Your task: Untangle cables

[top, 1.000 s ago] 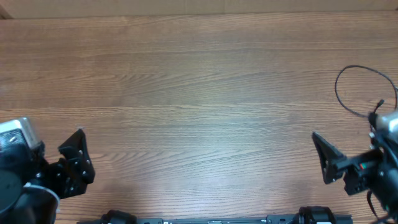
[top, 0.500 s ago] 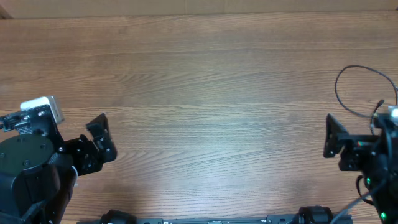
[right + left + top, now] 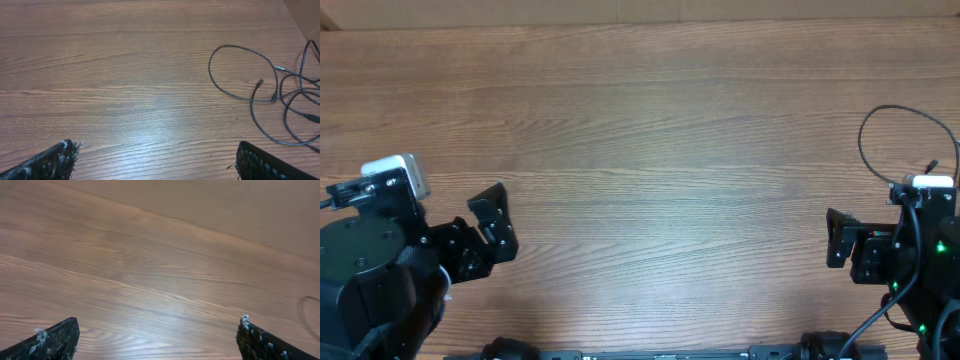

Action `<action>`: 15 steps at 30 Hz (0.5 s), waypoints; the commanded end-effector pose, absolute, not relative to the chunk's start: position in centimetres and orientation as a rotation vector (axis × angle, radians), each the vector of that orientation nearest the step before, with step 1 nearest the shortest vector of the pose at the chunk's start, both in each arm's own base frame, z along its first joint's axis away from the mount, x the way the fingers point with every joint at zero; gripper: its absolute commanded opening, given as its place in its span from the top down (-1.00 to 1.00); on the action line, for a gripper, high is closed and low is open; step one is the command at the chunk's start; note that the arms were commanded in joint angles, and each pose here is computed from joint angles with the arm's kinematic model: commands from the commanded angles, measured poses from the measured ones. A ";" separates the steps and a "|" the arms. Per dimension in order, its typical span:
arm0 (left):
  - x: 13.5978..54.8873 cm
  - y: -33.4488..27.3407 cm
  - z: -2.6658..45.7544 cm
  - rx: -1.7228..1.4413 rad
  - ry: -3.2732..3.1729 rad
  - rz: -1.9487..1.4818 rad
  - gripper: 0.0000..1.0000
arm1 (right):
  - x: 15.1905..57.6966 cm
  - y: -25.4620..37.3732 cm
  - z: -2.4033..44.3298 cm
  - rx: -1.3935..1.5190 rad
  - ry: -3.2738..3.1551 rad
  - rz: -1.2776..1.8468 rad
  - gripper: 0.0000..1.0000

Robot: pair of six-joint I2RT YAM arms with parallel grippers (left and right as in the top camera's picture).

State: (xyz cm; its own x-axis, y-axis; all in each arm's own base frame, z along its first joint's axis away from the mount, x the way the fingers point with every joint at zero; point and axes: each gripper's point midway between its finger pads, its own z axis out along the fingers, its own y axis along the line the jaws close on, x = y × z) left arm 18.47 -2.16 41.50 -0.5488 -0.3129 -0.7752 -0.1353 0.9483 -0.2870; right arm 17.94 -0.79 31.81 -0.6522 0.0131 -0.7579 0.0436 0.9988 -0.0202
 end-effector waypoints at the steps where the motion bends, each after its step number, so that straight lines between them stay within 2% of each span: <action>1: 18.4 -4.2 41.4 -0.344 2.174 -0.412 -0.99 | 18.0 -0.8 31.9 0.043 2.278 -0.049 -1.00; 7: 18.2 -5.3 41.5 -0.394 2.180 -0.524 -0.99 | 18.0 -0.8 31.9 0.043 2.278 -0.049 -0.99; 15: 18.4 -4.5 41.5 -0.388 2.172 -0.455 -0.99 | 18.0 -0.8 31.9 0.043 2.278 -0.049 -1.00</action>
